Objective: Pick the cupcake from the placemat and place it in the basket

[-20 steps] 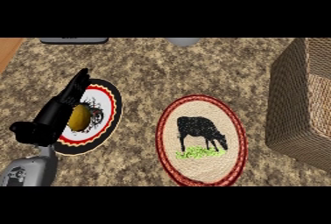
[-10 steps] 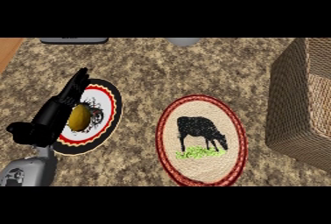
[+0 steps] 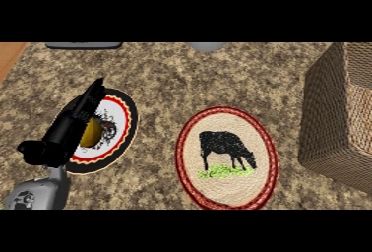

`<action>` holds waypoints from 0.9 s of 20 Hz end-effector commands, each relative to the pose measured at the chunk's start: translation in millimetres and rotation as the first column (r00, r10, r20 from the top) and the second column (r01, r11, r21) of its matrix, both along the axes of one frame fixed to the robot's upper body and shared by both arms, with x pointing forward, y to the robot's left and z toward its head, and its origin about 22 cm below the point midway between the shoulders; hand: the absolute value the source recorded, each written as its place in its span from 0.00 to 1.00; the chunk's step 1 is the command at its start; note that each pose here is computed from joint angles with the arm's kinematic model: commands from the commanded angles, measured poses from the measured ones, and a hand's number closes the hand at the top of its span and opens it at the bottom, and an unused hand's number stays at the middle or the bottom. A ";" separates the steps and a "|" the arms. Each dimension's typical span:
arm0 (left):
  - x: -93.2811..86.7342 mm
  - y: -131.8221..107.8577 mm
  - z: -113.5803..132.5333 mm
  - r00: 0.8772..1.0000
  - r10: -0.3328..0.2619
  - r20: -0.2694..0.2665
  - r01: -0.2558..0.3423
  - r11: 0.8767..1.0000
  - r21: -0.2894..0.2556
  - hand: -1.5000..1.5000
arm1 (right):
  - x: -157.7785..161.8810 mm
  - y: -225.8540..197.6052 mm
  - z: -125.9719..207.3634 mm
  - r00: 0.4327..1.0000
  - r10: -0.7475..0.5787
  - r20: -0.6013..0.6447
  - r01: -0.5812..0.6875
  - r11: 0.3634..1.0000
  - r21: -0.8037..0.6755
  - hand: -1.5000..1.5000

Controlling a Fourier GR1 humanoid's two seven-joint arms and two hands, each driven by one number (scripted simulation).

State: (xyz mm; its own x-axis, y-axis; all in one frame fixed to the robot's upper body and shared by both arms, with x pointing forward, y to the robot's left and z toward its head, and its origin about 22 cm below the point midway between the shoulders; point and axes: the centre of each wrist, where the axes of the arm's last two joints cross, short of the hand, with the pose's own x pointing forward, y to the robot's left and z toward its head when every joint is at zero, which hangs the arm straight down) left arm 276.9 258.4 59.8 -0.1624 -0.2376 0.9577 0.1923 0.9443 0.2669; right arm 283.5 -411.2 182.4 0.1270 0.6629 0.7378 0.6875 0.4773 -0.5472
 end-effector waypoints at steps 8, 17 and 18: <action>10.6 -1.6 0.2 1.000 -0.004 0.006 0.004 1.000 0.015 0.50 | 22.4 -31.3 -15.0 0.995 -0.030 0.096 0.028 0.999 0.019 0.00; 10.0 5.3 1.1 1.000 0.000 -0.005 0.000 1.000 0.006 0.50 | 18.8 -48.8 26.5 0.969 0.038 0.246 -0.076 0.986 0.150 0.00; 2.6 28.0 10.5 1.000 -0.002 -0.001 0.002 1.000 0.000 0.50 | 17.7 -43.1 22.5 0.969 0.019 0.247 -0.066 0.981 0.184 0.00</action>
State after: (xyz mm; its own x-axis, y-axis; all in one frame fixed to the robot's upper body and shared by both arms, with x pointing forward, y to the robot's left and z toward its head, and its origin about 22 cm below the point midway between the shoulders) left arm 281.5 267.5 61.0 -0.1580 -0.2439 0.9568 0.1938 0.9425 0.2722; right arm 303.7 -452.5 189.2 -0.0475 0.5706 0.8199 0.7575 0.5556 -0.3428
